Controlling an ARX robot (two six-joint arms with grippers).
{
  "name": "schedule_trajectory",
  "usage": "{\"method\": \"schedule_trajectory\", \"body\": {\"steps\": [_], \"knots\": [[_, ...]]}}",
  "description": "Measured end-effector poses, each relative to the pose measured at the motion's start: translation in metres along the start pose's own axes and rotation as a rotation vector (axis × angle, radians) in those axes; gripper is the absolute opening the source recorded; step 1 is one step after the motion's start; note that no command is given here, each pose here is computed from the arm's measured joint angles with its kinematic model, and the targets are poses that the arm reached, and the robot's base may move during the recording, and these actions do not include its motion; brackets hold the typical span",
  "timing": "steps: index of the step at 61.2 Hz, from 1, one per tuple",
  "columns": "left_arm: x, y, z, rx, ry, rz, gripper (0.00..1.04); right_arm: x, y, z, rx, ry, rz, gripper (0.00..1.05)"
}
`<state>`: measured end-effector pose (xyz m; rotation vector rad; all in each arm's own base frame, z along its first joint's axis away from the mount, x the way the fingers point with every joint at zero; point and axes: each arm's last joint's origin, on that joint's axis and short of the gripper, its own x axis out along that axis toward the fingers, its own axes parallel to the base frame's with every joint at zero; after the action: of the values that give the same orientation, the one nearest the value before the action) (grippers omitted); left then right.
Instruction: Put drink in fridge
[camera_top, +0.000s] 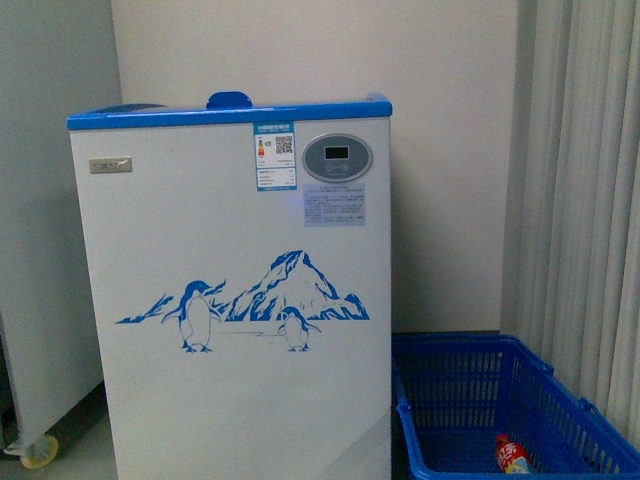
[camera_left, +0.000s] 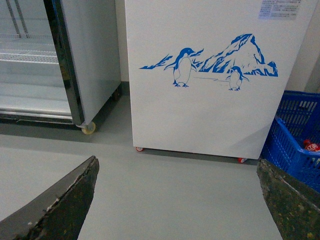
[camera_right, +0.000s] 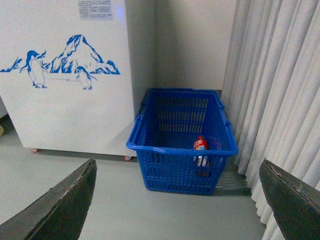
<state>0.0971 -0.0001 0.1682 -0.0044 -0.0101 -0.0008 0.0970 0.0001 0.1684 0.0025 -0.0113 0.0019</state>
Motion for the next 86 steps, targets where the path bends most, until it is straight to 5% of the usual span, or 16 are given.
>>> {"method": "schedule_trajectory", "body": {"steps": [86], "knots": [[0.0000, 0.0000, 0.0000, 0.000, 0.000, 0.000, 0.97, 0.0000, 0.0000, 0.0000, 0.000, 0.000, 0.000, 0.97]]}}
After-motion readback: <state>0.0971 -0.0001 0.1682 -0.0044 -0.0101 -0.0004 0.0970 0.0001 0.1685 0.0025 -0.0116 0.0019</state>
